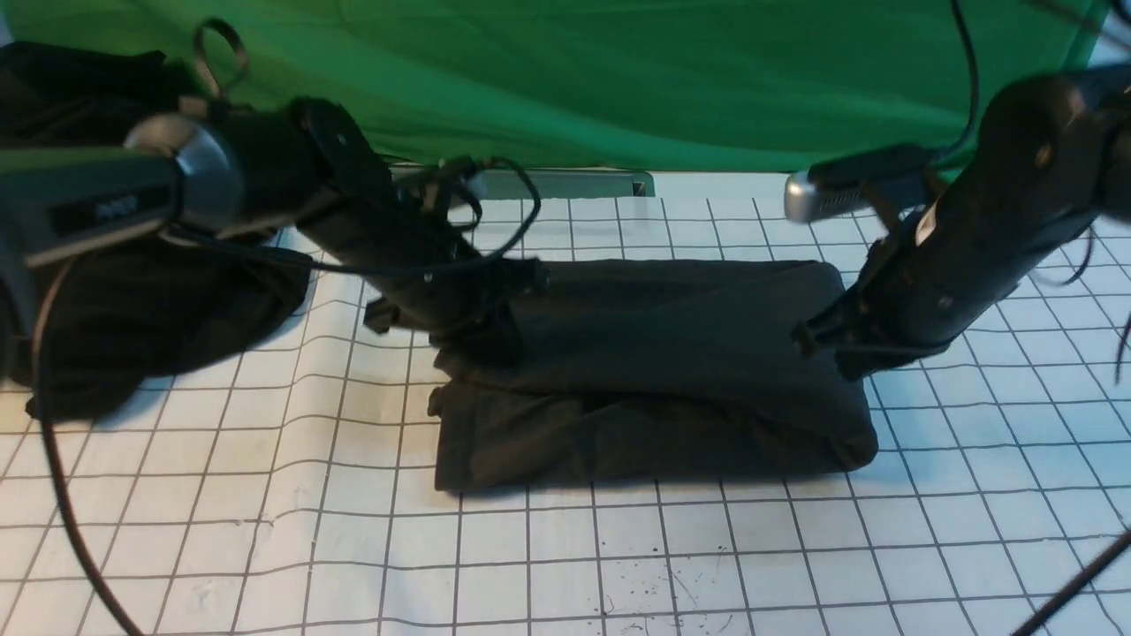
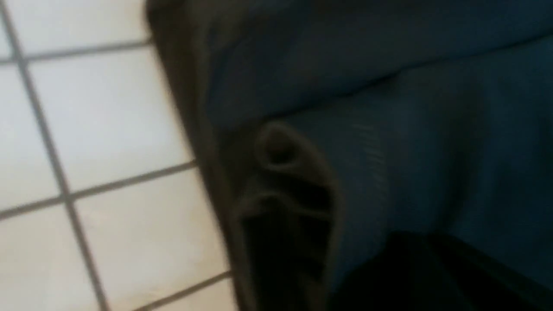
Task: Fold a long-sleeved shirt over a white checkered tablecloth.
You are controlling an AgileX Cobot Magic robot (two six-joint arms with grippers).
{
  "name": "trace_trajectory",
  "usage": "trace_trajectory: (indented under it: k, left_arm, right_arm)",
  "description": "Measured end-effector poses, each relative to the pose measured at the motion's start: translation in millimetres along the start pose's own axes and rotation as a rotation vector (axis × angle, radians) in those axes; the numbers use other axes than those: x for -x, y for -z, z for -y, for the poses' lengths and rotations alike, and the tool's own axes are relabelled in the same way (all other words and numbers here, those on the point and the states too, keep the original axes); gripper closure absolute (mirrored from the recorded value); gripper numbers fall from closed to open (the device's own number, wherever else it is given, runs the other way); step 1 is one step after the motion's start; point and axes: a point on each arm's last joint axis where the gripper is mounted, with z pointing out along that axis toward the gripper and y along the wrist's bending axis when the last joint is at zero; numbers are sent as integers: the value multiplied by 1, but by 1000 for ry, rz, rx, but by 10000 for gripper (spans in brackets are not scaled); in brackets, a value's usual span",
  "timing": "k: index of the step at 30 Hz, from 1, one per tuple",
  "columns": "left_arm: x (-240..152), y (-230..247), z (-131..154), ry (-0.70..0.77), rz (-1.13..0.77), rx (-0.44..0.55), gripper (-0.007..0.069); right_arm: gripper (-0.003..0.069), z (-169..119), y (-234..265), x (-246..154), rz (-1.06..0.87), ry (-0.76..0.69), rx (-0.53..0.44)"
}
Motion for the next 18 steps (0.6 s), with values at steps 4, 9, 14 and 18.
trace_trajectory:
  k: [4,9,14,18]
  left_arm:
    - [-4,-11,-6,40,-49,25,574]
    - [-6,-5,-4,42,-67,22,561]
    - [-4,43,15,-32,-53,16,544]
    - [-5,103,40,-94,2,-20,536]
  right_arm:
    - [659,2,-42,-6,-82,-24,-9]
    - [659,3,-61,-11,-136,-26,-15]
    - [659,7,-52,-11,-178,25,-61]
    - [659,9,-14,-4,-158,47,-91]
